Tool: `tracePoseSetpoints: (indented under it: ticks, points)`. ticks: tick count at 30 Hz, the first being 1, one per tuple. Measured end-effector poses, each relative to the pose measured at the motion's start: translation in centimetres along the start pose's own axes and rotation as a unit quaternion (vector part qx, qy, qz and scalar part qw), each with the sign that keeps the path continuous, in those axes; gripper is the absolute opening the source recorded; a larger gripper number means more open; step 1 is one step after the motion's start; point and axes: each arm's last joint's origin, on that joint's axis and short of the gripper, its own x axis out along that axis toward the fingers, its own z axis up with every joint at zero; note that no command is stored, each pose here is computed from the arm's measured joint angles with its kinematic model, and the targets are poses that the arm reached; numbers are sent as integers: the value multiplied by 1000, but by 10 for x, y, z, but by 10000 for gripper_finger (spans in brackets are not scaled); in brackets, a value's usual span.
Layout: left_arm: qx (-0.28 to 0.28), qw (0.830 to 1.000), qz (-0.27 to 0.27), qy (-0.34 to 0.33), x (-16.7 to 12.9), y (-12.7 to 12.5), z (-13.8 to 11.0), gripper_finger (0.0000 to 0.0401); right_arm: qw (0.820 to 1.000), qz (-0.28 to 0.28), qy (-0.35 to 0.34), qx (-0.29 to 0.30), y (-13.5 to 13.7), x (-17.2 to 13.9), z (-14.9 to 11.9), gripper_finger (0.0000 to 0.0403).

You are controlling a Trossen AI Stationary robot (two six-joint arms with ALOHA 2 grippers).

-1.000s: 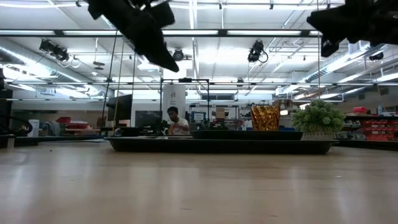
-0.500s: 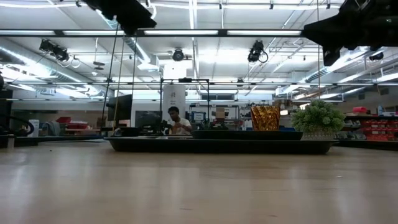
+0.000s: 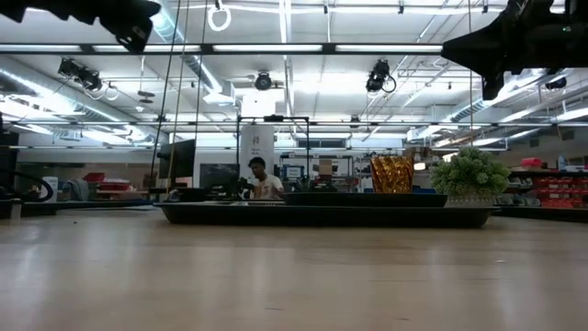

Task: Pick and place plate/cup/fork/spoon on tray
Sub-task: Return to Home Position

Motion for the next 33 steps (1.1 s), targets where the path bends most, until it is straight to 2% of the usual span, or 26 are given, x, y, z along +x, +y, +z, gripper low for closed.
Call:
tracePoseSetpoints:
  ticks: [14,17,19,21,24,28,33]
  points:
    - [-11,993,-14,-120,-34,1,-43,141,1000,2,-1,-1,0,0,0,64]
    - [-45,989,-25,-142,-38,2,-49,141,1000,2,-1,0,0,0,0,64]
    - [-85,987,-32,-130,-36,2,-55,142,1000,2,-1,0,0,0,0,64]
    - [-97,987,-33,-127,-36,2,-57,142,1000,2,-1,0,0,0,0,64]
    - [-58,991,-24,-117,-35,2,-59,142,1000,2,-1,0,0,0,0,64]
    - [27,994,-13,-103,-34,3,-62,142,1000,3,-3,0,0,0,1,64]
    - [44,995,-10,-85,-34,3,-66,142,1000,3,-3,0,0,0,1,64]
